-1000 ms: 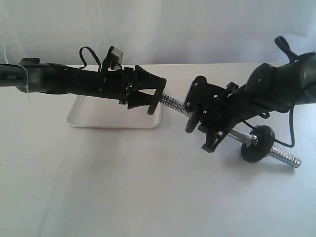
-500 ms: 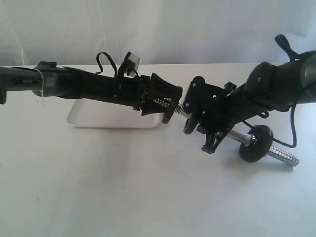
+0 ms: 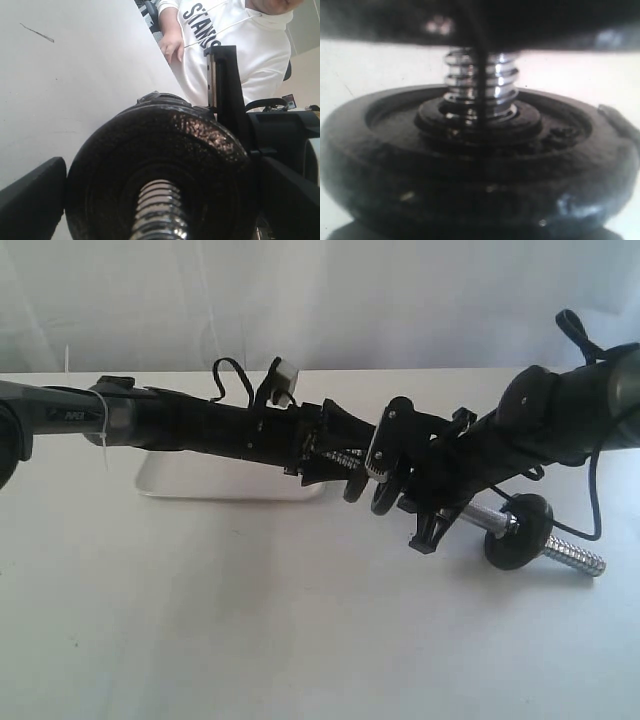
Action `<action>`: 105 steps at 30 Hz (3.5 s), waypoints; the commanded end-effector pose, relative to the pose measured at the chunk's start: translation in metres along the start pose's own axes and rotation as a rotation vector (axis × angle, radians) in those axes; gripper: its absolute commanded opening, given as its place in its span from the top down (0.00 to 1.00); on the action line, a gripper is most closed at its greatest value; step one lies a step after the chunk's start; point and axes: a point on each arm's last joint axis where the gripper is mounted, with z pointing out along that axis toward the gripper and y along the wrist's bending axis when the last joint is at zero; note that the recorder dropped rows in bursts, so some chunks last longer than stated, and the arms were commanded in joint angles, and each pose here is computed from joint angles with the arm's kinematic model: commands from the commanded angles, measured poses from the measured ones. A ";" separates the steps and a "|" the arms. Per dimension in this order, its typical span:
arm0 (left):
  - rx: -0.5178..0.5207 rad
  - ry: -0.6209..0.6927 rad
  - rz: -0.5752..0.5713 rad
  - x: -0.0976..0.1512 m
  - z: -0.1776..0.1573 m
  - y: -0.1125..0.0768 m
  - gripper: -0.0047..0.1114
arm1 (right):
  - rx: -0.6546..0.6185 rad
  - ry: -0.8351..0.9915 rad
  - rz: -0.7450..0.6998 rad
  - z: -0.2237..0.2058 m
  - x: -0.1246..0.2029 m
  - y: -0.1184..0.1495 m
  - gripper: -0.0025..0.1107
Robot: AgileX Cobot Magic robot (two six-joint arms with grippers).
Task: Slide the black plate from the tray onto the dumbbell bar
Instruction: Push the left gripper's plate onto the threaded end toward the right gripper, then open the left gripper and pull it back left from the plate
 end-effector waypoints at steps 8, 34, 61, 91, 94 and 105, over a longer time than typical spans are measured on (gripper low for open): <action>0.102 0.024 0.002 0.000 0.003 -0.017 0.51 | 0.199 -0.091 0.039 -0.024 -0.018 -0.026 0.98; 0.068 0.008 -0.047 -0.005 -0.011 -0.010 0.19 | 0.202 -0.091 0.040 -0.024 -0.018 -0.026 0.98; 0.149 0.000 -0.038 -0.009 -0.023 -0.016 0.05 | 0.202 -0.091 0.040 -0.024 -0.018 -0.026 0.98; 0.045 -0.003 -0.032 -0.015 -0.083 0.009 0.06 | 0.198 -0.090 0.034 -0.024 -0.017 -0.026 0.98; 0.014 0.009 -0.052 -0.014 -0.094 0.014 0.11 | 0.199 -0.086 0.014 -0.024 -0.017 -0.026 0.98; -0.076 -0.017 -0.058 -0.019 -0.142 0.020 0.96 | 0.187 -0.083 0.012 -0.024 -0.017 -0.025 0.98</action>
